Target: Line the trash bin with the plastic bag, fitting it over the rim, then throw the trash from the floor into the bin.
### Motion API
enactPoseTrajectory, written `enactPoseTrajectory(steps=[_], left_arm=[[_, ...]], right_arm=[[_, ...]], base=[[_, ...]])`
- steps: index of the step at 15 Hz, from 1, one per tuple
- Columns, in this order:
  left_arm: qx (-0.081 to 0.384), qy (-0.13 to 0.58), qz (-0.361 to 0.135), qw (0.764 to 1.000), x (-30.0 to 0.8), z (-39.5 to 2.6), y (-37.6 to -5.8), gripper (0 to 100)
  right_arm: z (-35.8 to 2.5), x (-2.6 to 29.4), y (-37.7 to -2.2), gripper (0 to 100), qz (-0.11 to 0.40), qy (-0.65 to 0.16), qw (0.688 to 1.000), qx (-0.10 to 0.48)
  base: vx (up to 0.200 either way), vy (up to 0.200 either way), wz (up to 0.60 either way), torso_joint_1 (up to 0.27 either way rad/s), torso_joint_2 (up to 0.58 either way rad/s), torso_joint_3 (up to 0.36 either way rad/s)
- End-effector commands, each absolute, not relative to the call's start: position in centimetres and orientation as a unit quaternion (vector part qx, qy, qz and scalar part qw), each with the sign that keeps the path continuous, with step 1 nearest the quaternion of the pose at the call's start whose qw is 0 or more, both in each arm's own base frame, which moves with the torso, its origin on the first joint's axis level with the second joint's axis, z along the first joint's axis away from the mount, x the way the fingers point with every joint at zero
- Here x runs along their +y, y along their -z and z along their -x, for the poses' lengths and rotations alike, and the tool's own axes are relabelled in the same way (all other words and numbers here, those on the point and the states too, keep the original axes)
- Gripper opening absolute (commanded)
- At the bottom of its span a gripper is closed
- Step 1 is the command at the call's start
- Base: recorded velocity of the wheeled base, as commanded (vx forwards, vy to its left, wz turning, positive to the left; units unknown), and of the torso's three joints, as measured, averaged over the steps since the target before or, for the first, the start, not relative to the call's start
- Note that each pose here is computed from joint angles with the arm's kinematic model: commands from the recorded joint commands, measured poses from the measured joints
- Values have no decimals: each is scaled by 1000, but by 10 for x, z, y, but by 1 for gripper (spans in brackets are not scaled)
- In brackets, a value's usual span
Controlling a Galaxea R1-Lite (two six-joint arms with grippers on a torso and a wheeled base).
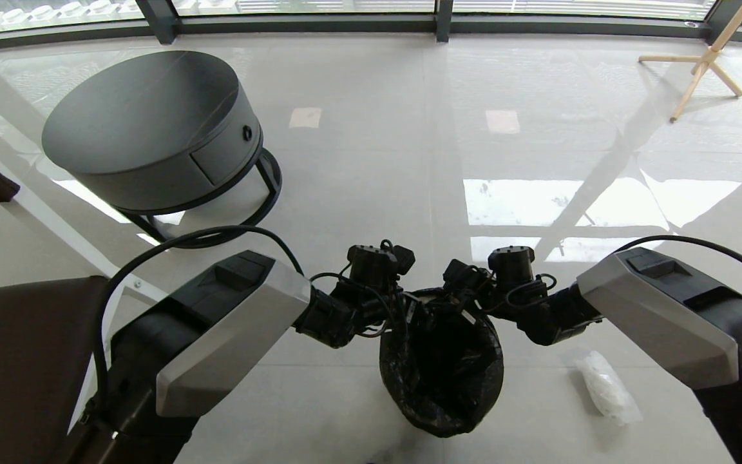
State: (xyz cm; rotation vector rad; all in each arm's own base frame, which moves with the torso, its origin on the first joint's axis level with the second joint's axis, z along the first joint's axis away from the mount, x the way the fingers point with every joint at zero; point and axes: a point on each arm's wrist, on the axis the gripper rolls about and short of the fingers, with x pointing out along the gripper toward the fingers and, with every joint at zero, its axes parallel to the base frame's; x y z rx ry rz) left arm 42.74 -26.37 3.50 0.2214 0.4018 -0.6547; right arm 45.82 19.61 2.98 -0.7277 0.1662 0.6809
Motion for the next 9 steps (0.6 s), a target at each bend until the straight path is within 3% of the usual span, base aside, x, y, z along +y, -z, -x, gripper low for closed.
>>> enactPoseTrajectory(steps=[1, 9], left_arm=[[200, 317, -109, 921, -264, -429, -29, 0], [201, 299, -104, 927, -249, -444, -21, 0]], right_arm=[[-464, 194, -29, 0, 346, -321, 878, 76], [-470, 193, -11, 0, 346, -321, 877, 87]], base=[[0, 0, 0, 0, 0, 0], [0, 0, 0, 0, 0, 0]])
